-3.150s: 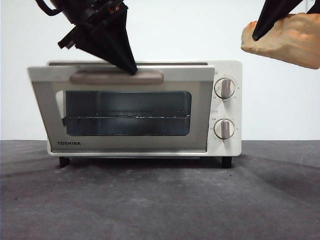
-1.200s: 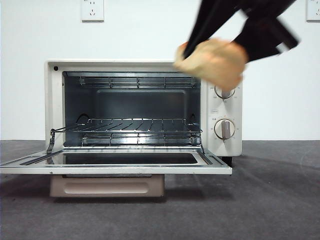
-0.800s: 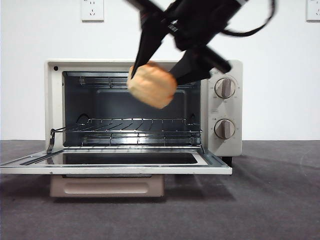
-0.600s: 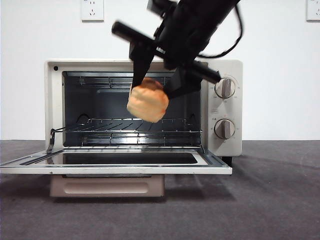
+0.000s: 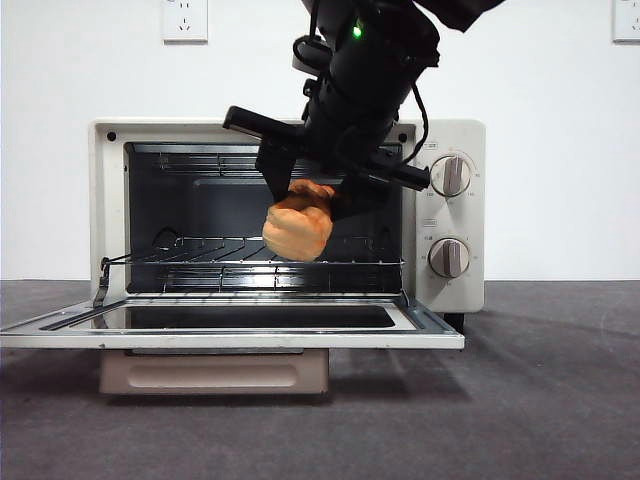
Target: The left arm flap open the oven, the right arm pick bread and place it into oven, the left arm flap close the oven
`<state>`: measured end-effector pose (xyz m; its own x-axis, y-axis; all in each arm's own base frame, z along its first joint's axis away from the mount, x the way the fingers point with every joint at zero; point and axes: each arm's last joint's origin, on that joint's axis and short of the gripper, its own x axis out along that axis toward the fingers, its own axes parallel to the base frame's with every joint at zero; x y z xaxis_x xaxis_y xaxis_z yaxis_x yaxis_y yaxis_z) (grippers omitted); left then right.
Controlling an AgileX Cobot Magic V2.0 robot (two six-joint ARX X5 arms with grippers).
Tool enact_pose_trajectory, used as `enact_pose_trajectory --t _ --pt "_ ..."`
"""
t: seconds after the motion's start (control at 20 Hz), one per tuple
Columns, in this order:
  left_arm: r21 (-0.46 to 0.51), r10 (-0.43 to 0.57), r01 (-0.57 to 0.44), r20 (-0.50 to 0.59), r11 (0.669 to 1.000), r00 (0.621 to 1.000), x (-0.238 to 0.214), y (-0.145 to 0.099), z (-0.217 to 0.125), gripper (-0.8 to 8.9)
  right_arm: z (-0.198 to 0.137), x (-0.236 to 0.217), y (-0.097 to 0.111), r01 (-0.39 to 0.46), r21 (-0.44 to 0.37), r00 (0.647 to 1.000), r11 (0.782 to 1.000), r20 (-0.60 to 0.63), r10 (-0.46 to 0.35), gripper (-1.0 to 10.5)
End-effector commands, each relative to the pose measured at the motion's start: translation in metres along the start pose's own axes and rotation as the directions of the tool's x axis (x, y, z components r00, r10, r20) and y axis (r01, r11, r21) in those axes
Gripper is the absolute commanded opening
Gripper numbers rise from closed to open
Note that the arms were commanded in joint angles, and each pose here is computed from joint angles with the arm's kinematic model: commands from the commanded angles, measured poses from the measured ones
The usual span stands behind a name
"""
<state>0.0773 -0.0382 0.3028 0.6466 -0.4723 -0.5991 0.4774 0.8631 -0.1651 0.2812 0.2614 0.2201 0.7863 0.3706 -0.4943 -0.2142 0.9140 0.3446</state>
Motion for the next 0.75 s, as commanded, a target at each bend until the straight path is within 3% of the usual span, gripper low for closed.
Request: enact_pose_trajectory --t 0.05,0.35,0.75 --pt "0.006 -0.004 0.004 0.012 1.000 1.000 -0.001 -0.001 0.002 0.15 -0.003 0.010 0.001 0.009 0.014 1.000 1.000 -0.006 -0.009 2.9" --pt "0.005 -0.003 0.003 0.004 1.000 1.000 -0.001 -0.001 0.001 0.16 -0.003 0.009 0.001 0.010 0.012 1.000 1.000 -0.011 -0.010 4.6" --pt "0.014 -0.003 0.003 -0.007 1.000 1.000 -0.001 0.000 0.000 0.15 0.016 -0.026 0.008 -0.050 0.003 0.998 0.999 -0.026 0.050 4.7"
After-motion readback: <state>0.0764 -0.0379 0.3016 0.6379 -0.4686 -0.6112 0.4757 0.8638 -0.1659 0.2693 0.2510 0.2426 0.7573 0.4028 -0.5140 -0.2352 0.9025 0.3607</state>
